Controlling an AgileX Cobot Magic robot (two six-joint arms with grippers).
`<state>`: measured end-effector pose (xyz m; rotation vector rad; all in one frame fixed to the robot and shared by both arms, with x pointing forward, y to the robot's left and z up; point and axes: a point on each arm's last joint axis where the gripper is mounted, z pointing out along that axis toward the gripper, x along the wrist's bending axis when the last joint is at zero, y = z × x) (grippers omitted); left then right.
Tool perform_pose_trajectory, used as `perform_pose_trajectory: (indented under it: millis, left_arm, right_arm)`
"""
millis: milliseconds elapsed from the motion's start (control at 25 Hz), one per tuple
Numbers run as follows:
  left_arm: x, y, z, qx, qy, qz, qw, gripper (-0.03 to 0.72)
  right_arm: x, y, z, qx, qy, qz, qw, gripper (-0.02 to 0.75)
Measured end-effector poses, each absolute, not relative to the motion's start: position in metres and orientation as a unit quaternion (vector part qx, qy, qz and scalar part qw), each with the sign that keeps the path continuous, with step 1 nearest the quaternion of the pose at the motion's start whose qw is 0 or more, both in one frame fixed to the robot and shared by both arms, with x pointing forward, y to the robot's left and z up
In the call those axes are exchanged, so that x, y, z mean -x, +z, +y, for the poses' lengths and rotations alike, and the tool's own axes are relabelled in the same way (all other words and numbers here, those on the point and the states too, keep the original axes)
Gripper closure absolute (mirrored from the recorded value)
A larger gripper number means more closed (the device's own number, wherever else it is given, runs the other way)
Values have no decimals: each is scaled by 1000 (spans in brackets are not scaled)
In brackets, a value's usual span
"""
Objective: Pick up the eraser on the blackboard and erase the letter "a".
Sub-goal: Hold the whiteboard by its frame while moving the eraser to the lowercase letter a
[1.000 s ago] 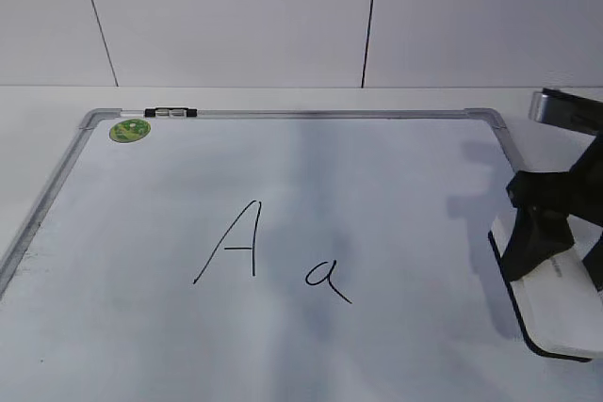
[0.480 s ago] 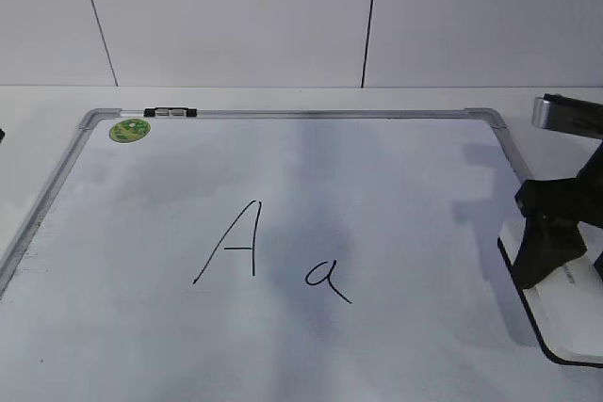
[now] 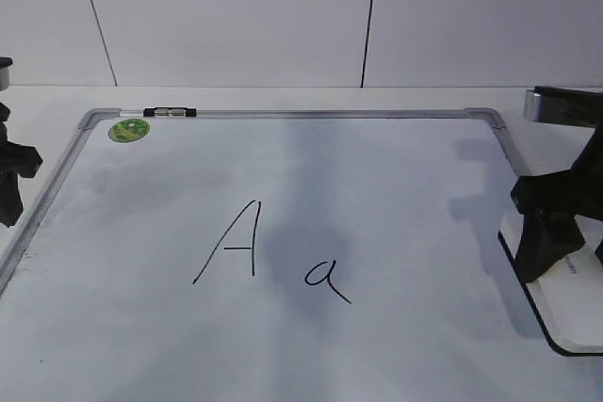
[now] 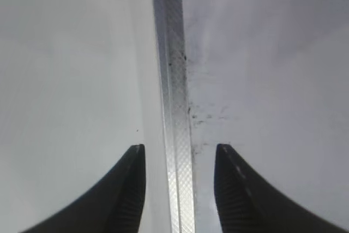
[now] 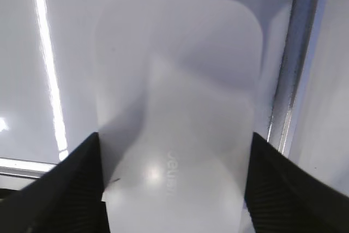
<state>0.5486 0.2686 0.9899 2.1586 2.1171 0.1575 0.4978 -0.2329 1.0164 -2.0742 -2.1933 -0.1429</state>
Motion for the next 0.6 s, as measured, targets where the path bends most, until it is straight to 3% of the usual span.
perform_pose_trajectory:
  millis: [200,600]
  left_arm:
    - [-556,973,285,-691,37,720,43,407]
    - [-564,954,291,-678,24,734,40,418]
  right_arm:
    - [-496,1010,-223,670,-22,-740,56,176]
    - [-496,1010,-223,670,-16,-741,49,176]
